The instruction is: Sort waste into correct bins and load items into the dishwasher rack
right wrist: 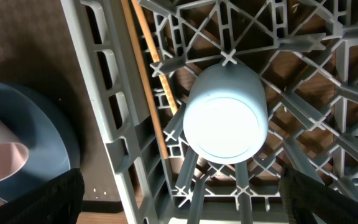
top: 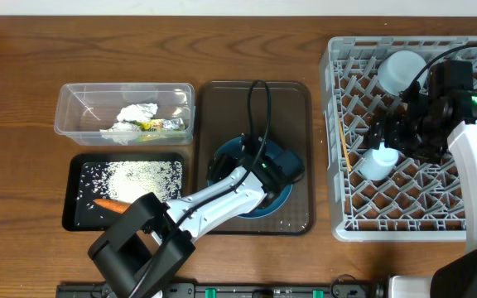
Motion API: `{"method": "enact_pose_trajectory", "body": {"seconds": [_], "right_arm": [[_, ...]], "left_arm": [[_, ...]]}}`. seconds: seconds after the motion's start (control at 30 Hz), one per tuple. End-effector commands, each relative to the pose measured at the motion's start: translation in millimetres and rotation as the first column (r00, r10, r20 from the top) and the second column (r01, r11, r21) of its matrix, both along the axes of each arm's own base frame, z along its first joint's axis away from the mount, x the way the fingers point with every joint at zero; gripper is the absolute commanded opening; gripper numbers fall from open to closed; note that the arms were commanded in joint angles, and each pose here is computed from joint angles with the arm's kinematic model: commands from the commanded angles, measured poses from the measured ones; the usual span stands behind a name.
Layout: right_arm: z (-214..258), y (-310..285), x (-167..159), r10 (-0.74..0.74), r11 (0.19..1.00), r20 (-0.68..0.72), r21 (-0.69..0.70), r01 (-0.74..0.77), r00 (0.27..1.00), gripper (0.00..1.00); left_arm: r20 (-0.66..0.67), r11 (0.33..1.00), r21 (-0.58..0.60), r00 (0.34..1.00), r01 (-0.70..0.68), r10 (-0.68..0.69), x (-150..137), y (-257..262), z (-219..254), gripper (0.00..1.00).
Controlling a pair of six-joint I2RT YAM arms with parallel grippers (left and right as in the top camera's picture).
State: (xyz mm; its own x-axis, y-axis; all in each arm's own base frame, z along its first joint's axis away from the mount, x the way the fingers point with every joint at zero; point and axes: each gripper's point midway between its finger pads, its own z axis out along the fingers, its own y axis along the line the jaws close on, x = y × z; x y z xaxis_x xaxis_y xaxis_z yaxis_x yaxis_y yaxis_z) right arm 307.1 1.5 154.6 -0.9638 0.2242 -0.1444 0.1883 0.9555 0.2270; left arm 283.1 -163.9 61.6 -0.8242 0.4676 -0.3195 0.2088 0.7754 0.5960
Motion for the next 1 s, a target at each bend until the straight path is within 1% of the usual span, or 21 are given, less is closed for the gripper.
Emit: {"method": "enact_pose_trajectory", "body": {"seconds": [0.0, 0.17, 0.37, 0.5, 0.6, 0.7, 0.87, 0.9, 0.97], "right_arm": [[5.2, -2.1, 3.9, -0.001, 1.000, 0.019, 0.008, 0.001, 1.000, 0.99], [5.2, -2.1, 3.9, -0.001, 1.000, 0.019, 0.008, 0.001, 1.000, 0.99], [5.2, -2.1, 3.9, -0.001, 1.000, 0.019, 0.008, 0.001, 1.000, 0.99], [5.3, -2.1, 4.0, -0.001, 1.000, 0.019, 0.008, 0.001, 1.000, 0.99], [5.2, -2.1, 3.9, -0.001, 1.000, 0.019, 0.008, 0.001, 1.000, 0.99], [5.2, -2.1, 3.9, -0.001, 1.000, 0.019, 0.008, 0.001, 1.000, 0.99], [5.2, -2.1, 3.9, -0.001, 1.000, 0.019, 0.008, 0.001, 1.000, 0.99], [5.2, -2.1, 3.9, -0.001, 1.000, 0.019, 0.008, 0.001, 1.000, 0.99], [5.2, -2.1, 3.9, -0.001, 1.000, 0.019, 0.008, 0.001, 1.000, 0.99]], "left_arm": [[0.034, 1.000, 0.020, 0.999, -0.007, 0.006, 4.6, 3.5, 2.9, 0.60], [0.051, 1.000, 0.001, 0.999, -0.019, 0.019, 9.8, 3.3, 3.0, 0.58], [0.055, 0.999, -0.006, 0.998, -0.032, 0.032, 12.8, 5.8, 3.0, 0.49], [0.055, 0.999, -0.006, 0.998, -0.032, 0.032, 12.8, 5.8, 3.0, 0.40], [0.059, 0.999, -0.010, 0.998, -0.032, 0.032, 13.2, 5.3, 4.1, 0.31], [0.068, 0.999, -0.022, 0.997, -0.032, 0.033, 14.4, 3.9, 8.0, 0.28], [0.096, 0.998, -0.061, 0.995, -0.031, 0.037, 16.9, 0.6, 21.5, 0.18], [0.100, 0.997, -0.074, 0.994, -0.030, 0.037, 16.9, -0.4, 24.2, 0.15], [0.104, 0.994, -0.111, 0.994, -0.026, 0.037, 16.4, -3.7, 30.7, 0.10]]}}
